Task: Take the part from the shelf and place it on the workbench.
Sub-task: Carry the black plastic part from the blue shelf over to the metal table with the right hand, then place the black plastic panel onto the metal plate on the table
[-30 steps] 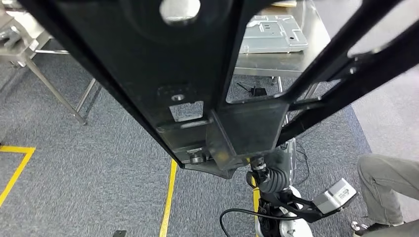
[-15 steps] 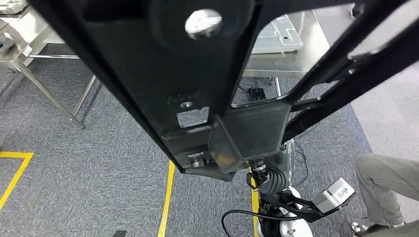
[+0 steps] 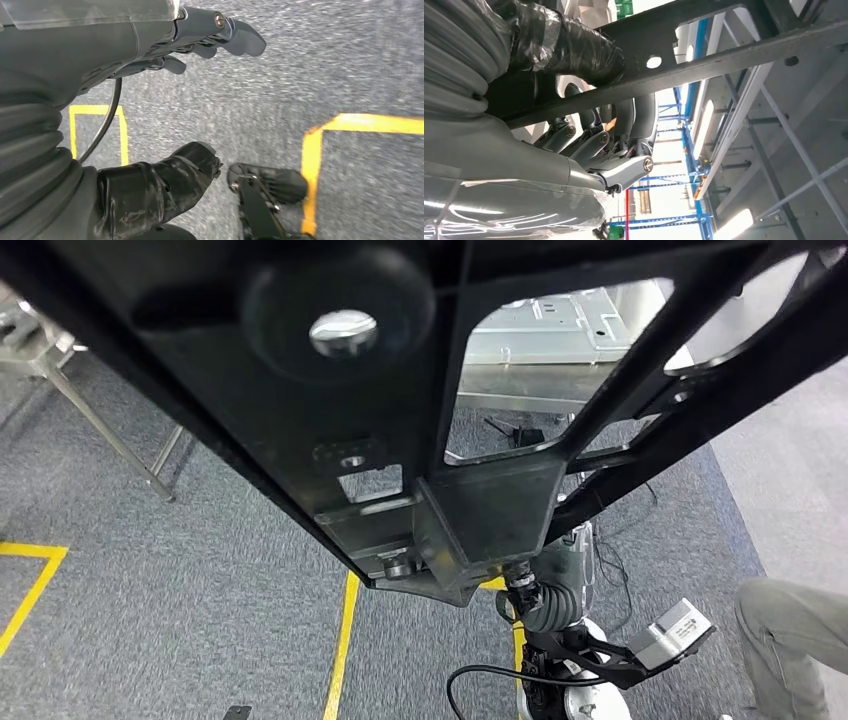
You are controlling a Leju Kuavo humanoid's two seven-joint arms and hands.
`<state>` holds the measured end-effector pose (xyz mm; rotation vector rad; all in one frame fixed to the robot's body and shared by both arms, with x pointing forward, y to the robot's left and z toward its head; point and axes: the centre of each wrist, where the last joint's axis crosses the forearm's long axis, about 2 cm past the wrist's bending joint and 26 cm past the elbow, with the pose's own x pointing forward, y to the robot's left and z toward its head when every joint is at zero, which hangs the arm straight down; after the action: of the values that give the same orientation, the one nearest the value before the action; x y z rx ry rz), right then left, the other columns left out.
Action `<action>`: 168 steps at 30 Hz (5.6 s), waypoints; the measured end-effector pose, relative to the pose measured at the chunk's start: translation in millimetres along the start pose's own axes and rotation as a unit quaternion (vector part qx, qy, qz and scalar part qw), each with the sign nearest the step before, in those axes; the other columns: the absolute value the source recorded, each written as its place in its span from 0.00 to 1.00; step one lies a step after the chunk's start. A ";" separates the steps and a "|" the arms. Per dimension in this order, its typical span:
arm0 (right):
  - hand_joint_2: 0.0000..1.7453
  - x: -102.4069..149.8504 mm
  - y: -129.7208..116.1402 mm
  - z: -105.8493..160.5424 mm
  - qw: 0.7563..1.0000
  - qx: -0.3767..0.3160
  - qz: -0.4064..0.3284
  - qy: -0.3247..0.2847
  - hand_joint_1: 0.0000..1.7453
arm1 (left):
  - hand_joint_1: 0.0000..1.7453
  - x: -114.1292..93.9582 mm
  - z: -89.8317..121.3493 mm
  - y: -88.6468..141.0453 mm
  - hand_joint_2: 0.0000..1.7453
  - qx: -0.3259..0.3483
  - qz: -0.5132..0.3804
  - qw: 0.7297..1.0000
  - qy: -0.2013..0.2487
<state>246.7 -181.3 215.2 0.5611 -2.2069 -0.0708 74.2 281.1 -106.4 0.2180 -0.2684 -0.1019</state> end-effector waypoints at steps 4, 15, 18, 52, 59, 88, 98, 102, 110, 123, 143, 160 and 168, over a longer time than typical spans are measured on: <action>1.00 0.2 0.2 0.2 1.000 0.000 0.003 0.002 1.00 | 0.00 1.3 -0.2 0.2 1.00 -0.001 0.000 1.000 0.000; 1.00 -0.8 0.0 0.5 1.000 -0.006 -0.003 0.011 1.00 | 0.00 -1.2 -0.3 1.7 1.00 -0.001 0.005 1.000 0.009; 1.00 -0.8 0.0 0.6 1.000 -0.007 -0.002 0.011 1.00 | 0.00 -0.4 -0.5 2.1 1.00 -0.001 0.006 1.000 0.007; 1.00 -3.5 -3.5 8.9 0.999 -0.037 -0.009 0.027 1.00 | 0.00 -2.7 0.1 0.4 1.00 -0.005 0.004 1.000 0.016; 1.00 -4.6 -4.0 11.3 0.999 -0.041 -0.007 0.030 1.00 | 0.00 -3.8 0.2 0.4 1.00 -0.002 0.004 1.000 0.009; 1.00 -15.5 -8.3 13.6 0.998 -0.045 -0.010 0.043 1.00 | 0.00 -3.4 -0.5 3.2 1.00 0.005 0.001 1.000 0.018; 1.00 -17.6 -8.9 15.8 0.997 -0.049 -0.014 0.050 1.00 | 0.00 -0.1 -0.6 2.5 1.00 0.003 0.006 1.000 0.015; 1.00 -17.8 -9.5 17.2 0.997 -0.053 -0.014 0.051 1.00 | 0.00 -0.2 -0.7 2.8 1.00 0.006 0.006 1.000 0.014; 1.00 -17.6 -10.4 17.9 0.997 -0.056 -0.016 0.050 1.00 | 0.00 -2.3 -1.0 4.8 1.00 0.005 0.005 1.000 0.014; 1.00 21.2 -82.7 -60.4 0.964 0.068 0.220 0.136 1.00 | 0.00 -0.7 -0.9 3.4 1.00 -0.016 -0.024 0.999 -0.021; 1.00 64.1 -239.9 -129.3 0.757 -0.016 0.549 0.354 1.00 | 0.00 16.0 -1.0 -1.6 1.00 -0.036 -0.041 0.996 -0.072; 0.00 71.8 -272.7 -138.7 0.458 0.057 0.804 0.375 0.00 | 0.00 27.2 0.9 -4.9 1.00 0.079 -0.059 0.983 -0.153; 0.00 69.2 -274.3 -132.2 0.422 0.083 0.824 0.368 0.00 | 0.00 26.9 2.2 -6.2 0.25 0.122 -0.064 0.978 -0.157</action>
<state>409.2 -438.4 286.0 -1.4144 -0.9739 1.1777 98.9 271.2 -99.0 0.4650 -0.5831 -0.2323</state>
